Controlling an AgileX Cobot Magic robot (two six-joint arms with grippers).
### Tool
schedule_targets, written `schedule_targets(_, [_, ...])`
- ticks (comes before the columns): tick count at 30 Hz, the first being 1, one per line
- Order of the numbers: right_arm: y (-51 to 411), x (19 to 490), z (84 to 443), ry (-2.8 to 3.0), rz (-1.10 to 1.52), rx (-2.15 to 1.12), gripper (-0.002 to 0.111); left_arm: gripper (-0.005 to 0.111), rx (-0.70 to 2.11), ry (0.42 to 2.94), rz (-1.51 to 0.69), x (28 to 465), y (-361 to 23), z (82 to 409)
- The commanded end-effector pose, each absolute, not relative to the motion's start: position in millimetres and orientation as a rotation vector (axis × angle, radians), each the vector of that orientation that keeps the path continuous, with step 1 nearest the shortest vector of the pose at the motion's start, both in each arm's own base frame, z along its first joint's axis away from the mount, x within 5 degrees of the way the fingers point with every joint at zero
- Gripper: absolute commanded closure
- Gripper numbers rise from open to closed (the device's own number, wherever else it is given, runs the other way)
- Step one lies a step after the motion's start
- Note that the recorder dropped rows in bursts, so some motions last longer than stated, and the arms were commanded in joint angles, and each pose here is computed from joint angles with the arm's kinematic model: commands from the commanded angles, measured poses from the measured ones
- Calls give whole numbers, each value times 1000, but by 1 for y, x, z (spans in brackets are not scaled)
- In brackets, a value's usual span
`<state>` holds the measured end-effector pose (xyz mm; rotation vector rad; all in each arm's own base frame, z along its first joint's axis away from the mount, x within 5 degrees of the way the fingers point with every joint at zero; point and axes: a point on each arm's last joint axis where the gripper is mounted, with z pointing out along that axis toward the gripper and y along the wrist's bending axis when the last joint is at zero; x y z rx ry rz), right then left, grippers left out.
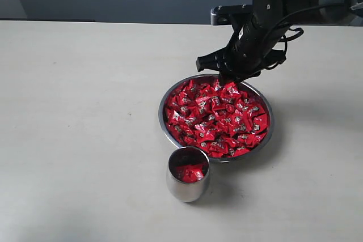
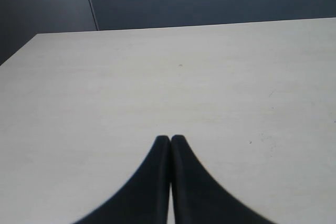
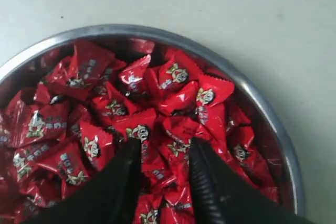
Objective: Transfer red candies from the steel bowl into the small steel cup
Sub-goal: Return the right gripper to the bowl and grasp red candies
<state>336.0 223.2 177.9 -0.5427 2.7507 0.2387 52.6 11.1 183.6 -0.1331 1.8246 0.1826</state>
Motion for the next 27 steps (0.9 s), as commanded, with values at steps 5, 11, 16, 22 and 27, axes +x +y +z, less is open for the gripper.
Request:
schedule_targets(5, [226, 340, 143, 2818, 243, -625, 77, 106, -126, 1817, 179, 53, 11, 183])
schedule_targets(11, [227, 342, 141, 2796, 249, -634, 77, 106, -126, 1817, 179, 53, 11, 183])
schedule_targets(16, [233, 344, 150, 2797, 295, -666, 77, 106, -126, 1817, 179, 53, 11, 183])
schedule_targets(22, [239, 351, 153, 2788, 317, -680, 62, 106, -126, 1817, 179, 53, 11, 183])
schedule_targets(27, [239, 351, 140, 2827, 305, -686, 68, 106, -126, 1817, 179, 53, 11, 183])
